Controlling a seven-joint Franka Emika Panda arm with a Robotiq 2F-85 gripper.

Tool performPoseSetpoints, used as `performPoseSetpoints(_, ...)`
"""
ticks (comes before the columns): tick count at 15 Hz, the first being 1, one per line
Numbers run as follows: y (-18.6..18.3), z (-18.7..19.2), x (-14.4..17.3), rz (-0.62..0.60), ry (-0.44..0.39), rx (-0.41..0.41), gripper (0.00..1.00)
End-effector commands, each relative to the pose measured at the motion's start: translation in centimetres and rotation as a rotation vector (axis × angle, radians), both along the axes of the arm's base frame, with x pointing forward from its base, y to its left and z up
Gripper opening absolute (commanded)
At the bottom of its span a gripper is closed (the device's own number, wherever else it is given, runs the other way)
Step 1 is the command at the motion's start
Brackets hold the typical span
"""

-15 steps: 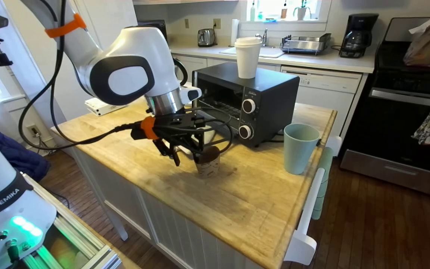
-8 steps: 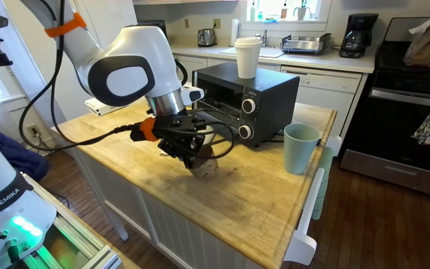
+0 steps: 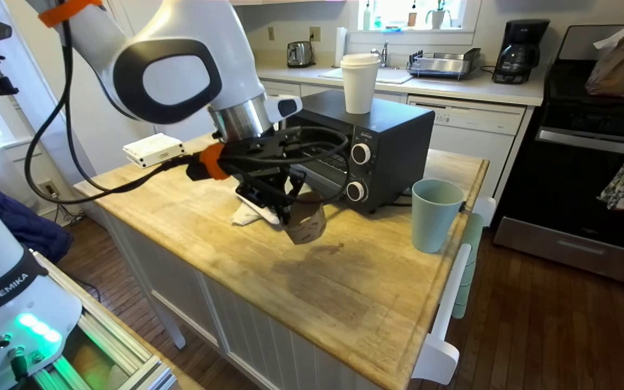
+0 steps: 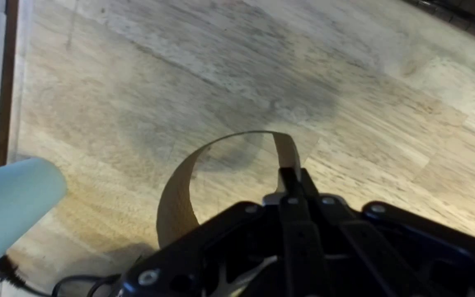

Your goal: Put the brown object on top of the oven then the cup inside

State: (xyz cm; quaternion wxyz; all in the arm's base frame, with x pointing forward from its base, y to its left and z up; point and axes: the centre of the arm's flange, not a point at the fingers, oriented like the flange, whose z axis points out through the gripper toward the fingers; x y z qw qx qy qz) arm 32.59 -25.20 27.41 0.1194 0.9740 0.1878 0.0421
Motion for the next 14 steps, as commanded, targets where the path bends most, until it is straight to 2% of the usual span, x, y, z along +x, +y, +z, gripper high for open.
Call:
performPoseSetpoints(1,2.3,8.7,-0.6,0.128,-0.064,-0.027,0.0)
performPoseSetpoints(4,3.5,13.7,2.2,0.237,-0.031,-0.049,0.0)
performPoseSetpoints(6,4.3,16.3,4.3,0.266,0.017,0.009,0.0)
performPoseSetpoints(7,4.5,17.0,4.7,0.262,0.039,0.072,0.0)
performPoseSetpoints(8,4.9,14.4,3.1,0.244,-0.003,0.011,0.01)
performPoseSetpoints(11,5.6,16.2,4.1,0.267,0.018,0.055,0.01)
performPoseSetpoints(14,5.7,14.9,4.5,0.212,0.014,0.067,0.0)
